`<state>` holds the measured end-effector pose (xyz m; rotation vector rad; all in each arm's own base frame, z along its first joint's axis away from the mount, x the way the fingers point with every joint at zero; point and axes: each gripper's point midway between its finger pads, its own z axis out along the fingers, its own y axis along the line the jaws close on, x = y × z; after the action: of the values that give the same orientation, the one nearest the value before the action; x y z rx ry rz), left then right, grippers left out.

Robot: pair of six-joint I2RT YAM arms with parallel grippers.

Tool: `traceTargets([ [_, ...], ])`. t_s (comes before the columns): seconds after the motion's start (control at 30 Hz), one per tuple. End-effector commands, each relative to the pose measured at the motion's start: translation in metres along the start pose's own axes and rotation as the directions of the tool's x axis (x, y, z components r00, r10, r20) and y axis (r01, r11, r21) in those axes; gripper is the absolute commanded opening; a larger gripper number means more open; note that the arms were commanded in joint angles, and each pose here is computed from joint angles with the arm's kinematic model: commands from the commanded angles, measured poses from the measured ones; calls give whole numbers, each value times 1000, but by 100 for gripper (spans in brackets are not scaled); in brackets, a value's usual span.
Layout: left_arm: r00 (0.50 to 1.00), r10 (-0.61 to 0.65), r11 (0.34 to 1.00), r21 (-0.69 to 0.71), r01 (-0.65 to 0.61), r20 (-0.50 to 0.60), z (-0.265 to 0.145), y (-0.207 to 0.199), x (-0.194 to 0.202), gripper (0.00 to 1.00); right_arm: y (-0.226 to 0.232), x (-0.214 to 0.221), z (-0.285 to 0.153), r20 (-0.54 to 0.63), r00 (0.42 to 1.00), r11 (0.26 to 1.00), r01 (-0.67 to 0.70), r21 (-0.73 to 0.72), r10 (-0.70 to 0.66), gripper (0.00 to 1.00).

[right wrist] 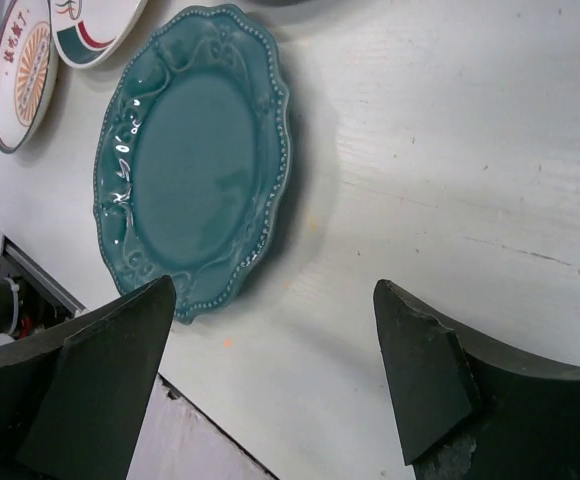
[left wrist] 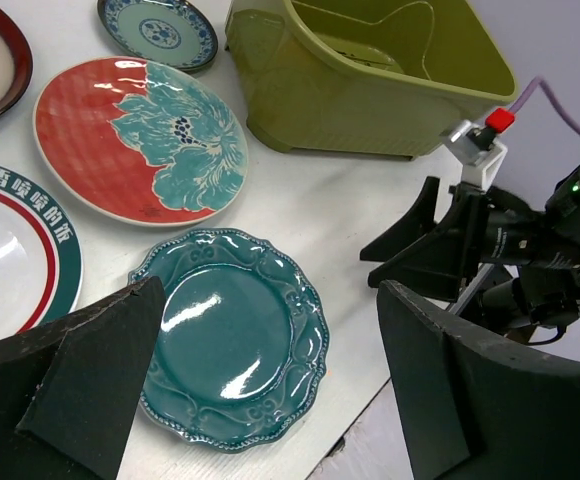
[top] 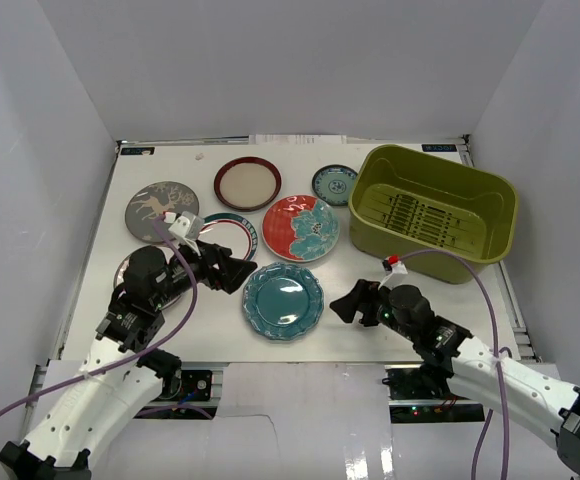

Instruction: Place the plates into the plastic bin on the countertop

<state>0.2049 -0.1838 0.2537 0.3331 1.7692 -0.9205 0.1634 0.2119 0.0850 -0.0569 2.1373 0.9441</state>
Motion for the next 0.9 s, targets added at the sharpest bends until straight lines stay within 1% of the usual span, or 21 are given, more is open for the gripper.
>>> traceTargets([
  [0.0,1000,17,1000,7,-17,19,-3,-4,-10,98,27,-23,3,102,982,982,-143,-125,156,86],
  [0.03,1000,16,1000,7,-16,16,-2,-4,-9,98,31,-23,5,105,980,977,-151,-152,168,86],
  [0.1,1000,13,1000,1,-13,11,-1,-2,-8,98,22,-5,14,44,983,978,-170,-122,177,85],
  [0.13,1000,10,1000,0,-10,7,0,-2,-7,98,21,-2,16,36,983,978,-173,-116,178,85],
  [0.2,1000,10,1000,-1,-10,4,0,-1,-7,98,18,1,21,35,981,976,-186,-112,191,83],
  [0.23,1000,9,1000,1,-9,3,0,-1,-6,98,12,6,25,26,979,976,-198,-88,201,82],
  [0.27,1000,10,1000,3,-10,4,0,-2,-6,98,16,2,27,46,974,970,-215,-115,221,82],
  [0.37,1000,10,1000,-5,-10,4,0,0,-6,98,8,8,33,38,969,967,-240,-86,244,80],
  [0.47,1000,6,1000,0,-6,1,1,-1,-6,98,14,9,40,29,964,960,-259,-109,264,76],
  [0.5,1000,6,1000,-1,-6,0,1,0,-5,98,14,16,45,-9,964,958,-266,-104,266,76],
  [0.57,1000,6,1000,-2,-6,-3,2,0,-5,98,19,20,50,-36,961,954,-276,-119,273,75],
  [0.6,1000,6,1000,-1,-6,-4,2,0,-5,98,14,30,55,-71,958,954,-284,-97,278,73],
  [0.63,1000,5,1000,2,-5,-6,2,0,-4,98,22,22,59,-53,953,944,-303,-132,299,71],
  [0.67,1000,6,1000,2,-6,-5,2,-1,-5,98,27,26,60,-81,949,937,-314,-151,305,68],
  [0.7,1000,7,1000,2,-7,-2,1,-1,-5,98,22,36,64,-110,943,936,-326,-132,313,65],
  [0.73,1000,7,1000,1,-7,-3,1,-1,-5,98,31,30,66,-101,937,922,-347,-170,334,64],
  [0.8,1000,7,1000,4,-7,-4,1,-1,-5,98,28,38,71,-126,927,915,-370,-163,353,61],
  [0.83,1000,7,1000,1,-7,-3,1,-1,-5,98,33,33,73,-114,926,906,-377,-194,360,60],
  [0.87,1000,9,1000,3,-9,-2,1,-1,-5,98,34,33,74,-116,918,898,-394,-196,378,54],
])
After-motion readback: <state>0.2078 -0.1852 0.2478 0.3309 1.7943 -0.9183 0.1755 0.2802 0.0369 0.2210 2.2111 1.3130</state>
